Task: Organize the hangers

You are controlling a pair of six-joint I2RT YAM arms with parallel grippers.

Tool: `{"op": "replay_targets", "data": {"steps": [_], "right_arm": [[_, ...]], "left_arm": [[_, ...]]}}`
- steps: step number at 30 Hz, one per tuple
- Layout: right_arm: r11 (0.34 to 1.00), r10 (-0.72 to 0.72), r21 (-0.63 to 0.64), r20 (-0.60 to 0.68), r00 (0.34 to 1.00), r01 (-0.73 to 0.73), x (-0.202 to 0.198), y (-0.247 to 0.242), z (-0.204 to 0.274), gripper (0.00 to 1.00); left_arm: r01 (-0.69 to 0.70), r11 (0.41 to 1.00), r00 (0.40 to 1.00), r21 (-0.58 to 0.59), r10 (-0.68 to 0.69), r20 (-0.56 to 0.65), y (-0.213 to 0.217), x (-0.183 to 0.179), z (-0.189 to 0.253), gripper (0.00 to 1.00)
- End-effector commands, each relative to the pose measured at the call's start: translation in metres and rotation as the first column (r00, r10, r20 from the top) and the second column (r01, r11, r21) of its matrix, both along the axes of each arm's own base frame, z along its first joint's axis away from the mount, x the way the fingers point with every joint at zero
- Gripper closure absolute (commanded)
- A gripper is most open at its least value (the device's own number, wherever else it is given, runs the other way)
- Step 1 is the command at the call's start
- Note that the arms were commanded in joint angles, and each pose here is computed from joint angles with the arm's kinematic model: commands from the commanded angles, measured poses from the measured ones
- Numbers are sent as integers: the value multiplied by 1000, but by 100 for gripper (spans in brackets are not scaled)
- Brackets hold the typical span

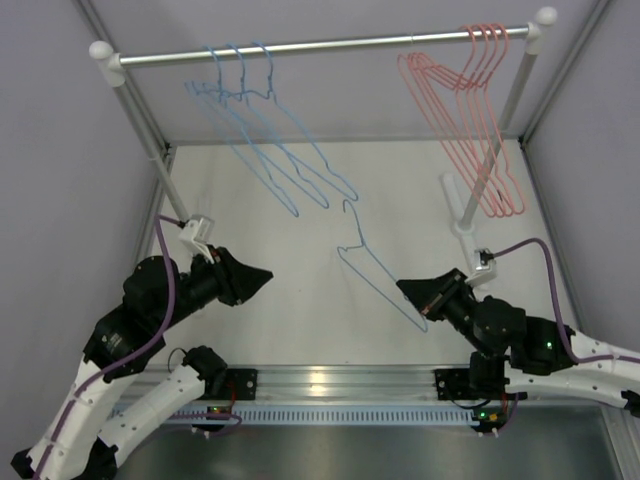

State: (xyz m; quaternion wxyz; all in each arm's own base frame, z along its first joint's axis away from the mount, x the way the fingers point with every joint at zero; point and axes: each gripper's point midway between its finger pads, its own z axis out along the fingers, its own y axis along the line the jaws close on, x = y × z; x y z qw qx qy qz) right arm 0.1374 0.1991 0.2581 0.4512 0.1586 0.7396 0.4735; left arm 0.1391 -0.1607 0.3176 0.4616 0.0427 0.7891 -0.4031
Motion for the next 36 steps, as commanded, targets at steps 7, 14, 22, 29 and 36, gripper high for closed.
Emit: {"op": "replay_targets", "data": {"steps": [7, 14, 22, 29, 36], "right_arm": [[993, -86, 80, -6, 996, 86, 9, -16, 20, 100], [989, -101, 104, -13, 995, 102, 11, -17, 22, 100], [972, -122, 208, 51, 991, 109, 14, -22, 77, 100], [968, -145, 224, 109, 983, 117, 21, -6, 126, 100], [952, -176, 280, 170, 970, 123, 24, -10, 181, 100]], "left_arm": [[122, 983, 989, -134, -132, -67, -31, -8, -27, 66], [130, 978, 982, -161, -150, -115, -38, -7, -57, 66], [122, 982, 981, -147, -141, -133, -39, -4, -70, 66], [122, 982, 979, -145, -143, -143, -39, -4, -76, 66], [128, 982, 977, -140, -150, -154, -40, -5, -82, 66]]}}
